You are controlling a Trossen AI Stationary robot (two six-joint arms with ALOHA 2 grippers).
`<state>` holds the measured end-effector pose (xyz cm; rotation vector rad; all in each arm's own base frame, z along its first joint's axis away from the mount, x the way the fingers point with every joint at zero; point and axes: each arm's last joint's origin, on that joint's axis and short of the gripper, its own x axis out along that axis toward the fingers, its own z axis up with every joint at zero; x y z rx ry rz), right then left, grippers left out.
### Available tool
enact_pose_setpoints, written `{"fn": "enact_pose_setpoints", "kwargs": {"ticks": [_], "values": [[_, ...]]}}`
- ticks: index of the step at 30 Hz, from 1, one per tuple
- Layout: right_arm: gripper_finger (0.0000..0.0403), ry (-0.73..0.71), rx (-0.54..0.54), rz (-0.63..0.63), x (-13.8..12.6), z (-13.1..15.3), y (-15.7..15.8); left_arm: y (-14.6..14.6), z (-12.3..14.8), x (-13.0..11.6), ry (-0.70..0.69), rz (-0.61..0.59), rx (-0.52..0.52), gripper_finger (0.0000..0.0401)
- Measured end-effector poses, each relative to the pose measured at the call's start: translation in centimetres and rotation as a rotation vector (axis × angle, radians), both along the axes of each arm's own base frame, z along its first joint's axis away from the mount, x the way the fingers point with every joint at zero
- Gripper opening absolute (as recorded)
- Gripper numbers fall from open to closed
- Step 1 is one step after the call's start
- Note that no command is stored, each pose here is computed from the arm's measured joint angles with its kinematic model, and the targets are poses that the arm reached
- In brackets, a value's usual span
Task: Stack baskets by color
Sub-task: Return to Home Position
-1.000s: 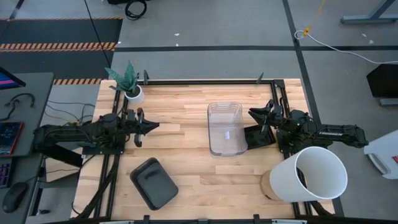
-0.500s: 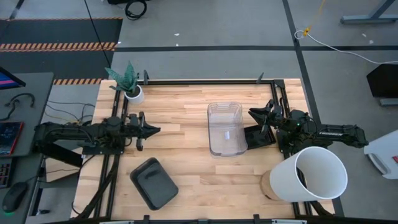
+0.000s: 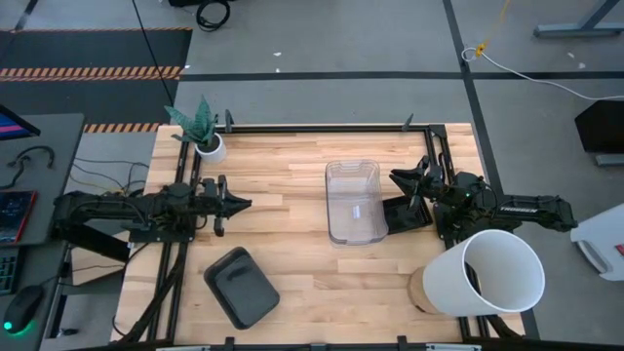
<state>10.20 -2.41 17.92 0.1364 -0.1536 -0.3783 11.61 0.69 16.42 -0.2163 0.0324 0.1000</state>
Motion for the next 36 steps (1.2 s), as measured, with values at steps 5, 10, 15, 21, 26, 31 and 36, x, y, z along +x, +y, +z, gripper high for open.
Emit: {"fn": "enact_pose_setpoints", "kwargs": {"ticks": [5,10,15,21,26,31,36], "values": [[0.0086,0.000,0.000,0.000,0.00,0.00,0.00,0.00,0.00,0.00,0.000,0.000,0.000,0.0030],[0.0086,0.000,0.000,0.000,0.00,0.00,0.00,0.00,0.00,0.00,0.000,0.000,0.000,0.0036],[0.0086,0.000,0.000,0.000,0.00,0.00,0.00,0.00,-0.01,0.00,0.000,0.000,-0.001,0.0032],[0.0086,0.000,0.000,0.000,0.00,0.00,0.00,0.00,-0.01,0.00,0.000,0.000,-0.001,0.0026],[0.0086,0.000,0.000,0.000,0.00,0.00,0.00,0.00,-0.01,0.00,0.000,0.000,-0.001,0.0032],[0.0086,0.000,0.000,-0.001,0.00,0.00,0.00,0.00,-0.03,0.00,0.001,0.000,-0.001,0.0036],[0.0086,0.000,0.000,0.000,0.00,0.00,0.00,0.00,-0.03,0.00,0.001,0.000,-0.001,0.0028]]}}
